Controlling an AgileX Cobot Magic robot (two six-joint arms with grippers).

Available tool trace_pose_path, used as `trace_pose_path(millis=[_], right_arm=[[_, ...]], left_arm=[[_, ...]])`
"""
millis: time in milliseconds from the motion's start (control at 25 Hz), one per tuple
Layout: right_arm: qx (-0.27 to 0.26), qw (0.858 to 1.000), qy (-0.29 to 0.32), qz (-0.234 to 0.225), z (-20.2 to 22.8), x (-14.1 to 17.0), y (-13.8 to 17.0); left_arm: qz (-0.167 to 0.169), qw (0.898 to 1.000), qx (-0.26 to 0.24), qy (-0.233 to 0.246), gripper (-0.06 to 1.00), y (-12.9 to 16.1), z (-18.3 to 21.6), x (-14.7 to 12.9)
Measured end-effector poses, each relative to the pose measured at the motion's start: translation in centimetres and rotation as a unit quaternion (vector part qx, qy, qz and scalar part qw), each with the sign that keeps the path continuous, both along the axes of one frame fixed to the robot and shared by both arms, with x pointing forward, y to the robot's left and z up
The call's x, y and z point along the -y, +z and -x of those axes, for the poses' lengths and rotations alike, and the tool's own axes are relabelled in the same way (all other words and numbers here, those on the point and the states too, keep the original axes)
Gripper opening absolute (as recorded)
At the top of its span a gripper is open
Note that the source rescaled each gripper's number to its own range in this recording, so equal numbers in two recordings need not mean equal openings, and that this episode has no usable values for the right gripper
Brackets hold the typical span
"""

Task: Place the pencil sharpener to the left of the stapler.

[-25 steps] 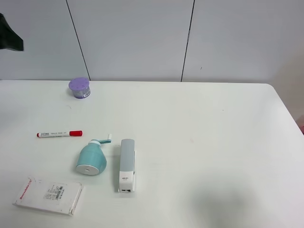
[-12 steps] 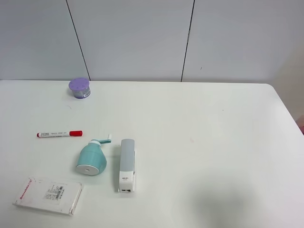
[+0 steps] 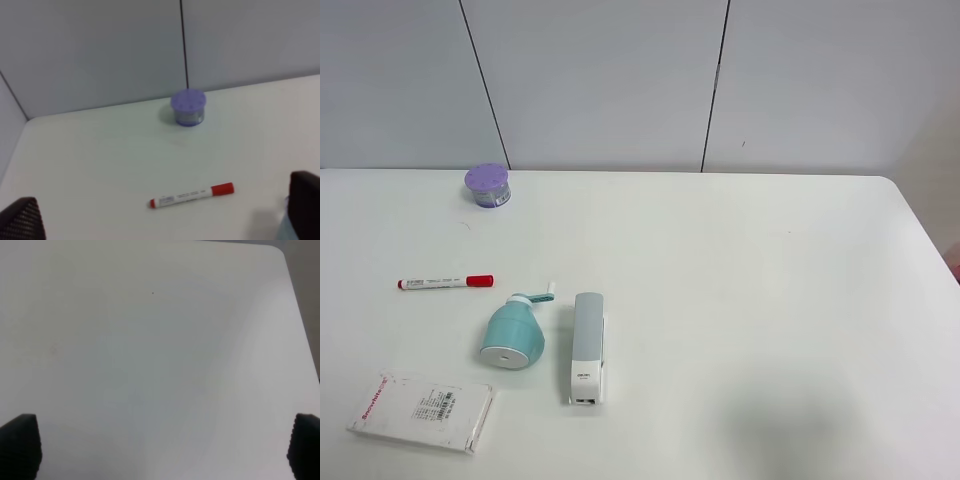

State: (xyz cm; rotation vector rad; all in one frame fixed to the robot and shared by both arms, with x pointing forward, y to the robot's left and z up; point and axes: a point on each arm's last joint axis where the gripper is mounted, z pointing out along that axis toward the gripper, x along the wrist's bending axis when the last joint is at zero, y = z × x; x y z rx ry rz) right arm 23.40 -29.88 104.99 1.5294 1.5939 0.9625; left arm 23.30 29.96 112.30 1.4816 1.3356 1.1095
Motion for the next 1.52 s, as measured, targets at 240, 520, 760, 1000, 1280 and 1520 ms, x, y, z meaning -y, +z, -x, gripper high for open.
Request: trace_pose_path(millis=[240,520,760,1000,1280,1520], right_arm=[[0.0,1.0,0.0,0.0,0.0,0.0,0.0],[0.0,1.0,0.0,0.0,0.0,0.0,0.0],[0.0,1.0,0.0,0.0,0.0,0.0,0.0],[0.0,1.0,0.0,0.0,0.0,0.0,0.0],[0.0,1.0,0.0,0.0,0.0,0.0,0.0],[0.0,1.0,0.0,0.0,0.0,0.0,0.0]], left_arm=[[0.013,0.999,-0.036,-0.01,0.99,-5.0,0.2,0.2],[0.019,0.997,-0.074,-0.015,0.99,-6.2,0.1,0.4],[0.027,0.996,-0.089,-0.006,0.99,-6.7,0.1,0.3],[0.026,0.996,-0.089,-0.005,0.99,-6.7,0.1,0.2],[0.026,0.996,-0.089,-0.005,0.99,-6.7,0.1,0.2],[0.028,0.996,-0.089,-0.004,0.99,-6.7,0.1,0.2]])
